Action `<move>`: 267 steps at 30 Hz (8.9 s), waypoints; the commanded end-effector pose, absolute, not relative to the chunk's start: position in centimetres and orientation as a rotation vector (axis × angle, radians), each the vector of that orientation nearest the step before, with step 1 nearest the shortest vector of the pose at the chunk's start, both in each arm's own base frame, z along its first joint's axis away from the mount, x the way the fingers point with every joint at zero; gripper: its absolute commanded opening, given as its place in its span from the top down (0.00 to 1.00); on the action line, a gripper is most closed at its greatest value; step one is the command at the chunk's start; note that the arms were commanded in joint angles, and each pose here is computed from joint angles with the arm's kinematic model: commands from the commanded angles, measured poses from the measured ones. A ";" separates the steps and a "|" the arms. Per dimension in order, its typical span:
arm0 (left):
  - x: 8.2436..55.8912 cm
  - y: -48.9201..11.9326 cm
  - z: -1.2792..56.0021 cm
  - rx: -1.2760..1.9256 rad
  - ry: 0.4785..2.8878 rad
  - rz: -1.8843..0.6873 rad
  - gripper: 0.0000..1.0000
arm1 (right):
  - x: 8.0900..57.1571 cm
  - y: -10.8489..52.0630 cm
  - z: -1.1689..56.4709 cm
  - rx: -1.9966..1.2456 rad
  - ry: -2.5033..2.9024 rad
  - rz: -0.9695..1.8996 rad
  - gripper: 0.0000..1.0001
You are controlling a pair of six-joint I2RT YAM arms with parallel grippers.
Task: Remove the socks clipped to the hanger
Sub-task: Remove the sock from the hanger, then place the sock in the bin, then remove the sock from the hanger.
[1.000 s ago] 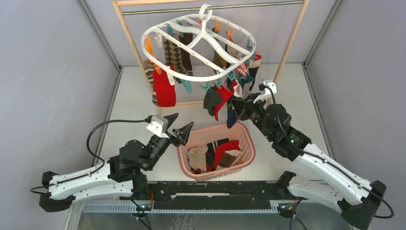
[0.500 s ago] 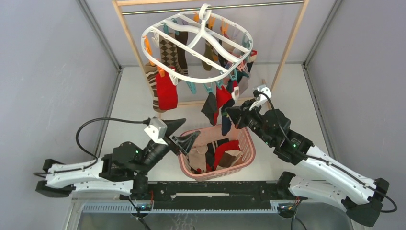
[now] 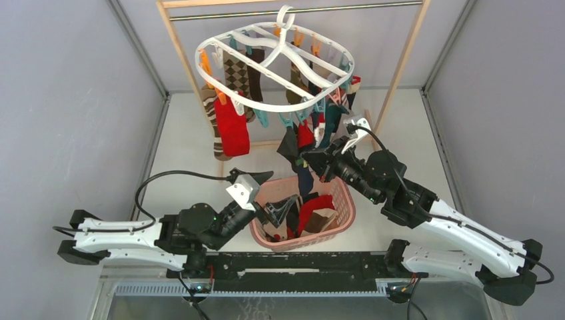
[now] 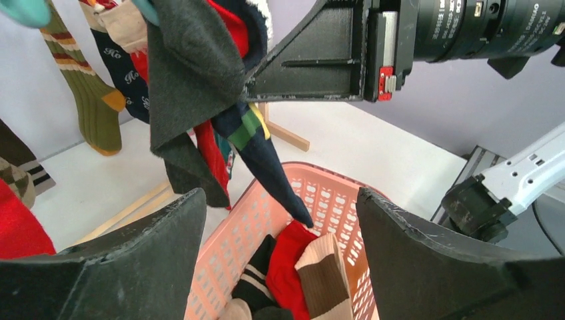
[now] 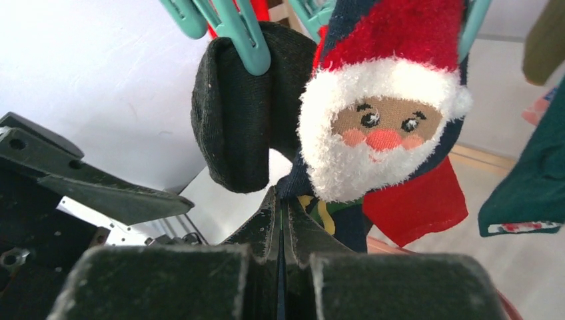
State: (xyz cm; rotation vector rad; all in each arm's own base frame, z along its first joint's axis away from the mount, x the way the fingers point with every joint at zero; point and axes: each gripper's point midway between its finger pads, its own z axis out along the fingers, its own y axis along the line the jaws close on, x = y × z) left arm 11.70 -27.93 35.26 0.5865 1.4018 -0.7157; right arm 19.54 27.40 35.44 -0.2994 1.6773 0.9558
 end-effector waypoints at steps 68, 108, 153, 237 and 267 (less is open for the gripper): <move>16.8 -27.3 32.5 0.408 1.445 -0.549 1.00 | 19.2 23.2 41.5 -0.232 1.613 0.794 0.39; 17.8 -27.3 30.8 0.420 1.459 -0.551 1.00 | 29.1 26.6 44.6 -0.238 1.511 0.728 0.35; 13.4 -29.8 21.5 0.485 1.718 -0.730 1.00 | 28.6 27.1 44.6 -0.277 1.520 0.753 0.95; 13.2 -26.3 21.7 0.432 1.741 -0.685 0.00 | 37.4 20.4 26.3 0.147 1.795 0.486 0.19; 11.8 -29.4 26.1 0.519 1.674 -0.710 0.00 | 26.1 18.6 31.2 -0.066 1.768 0.680 1.00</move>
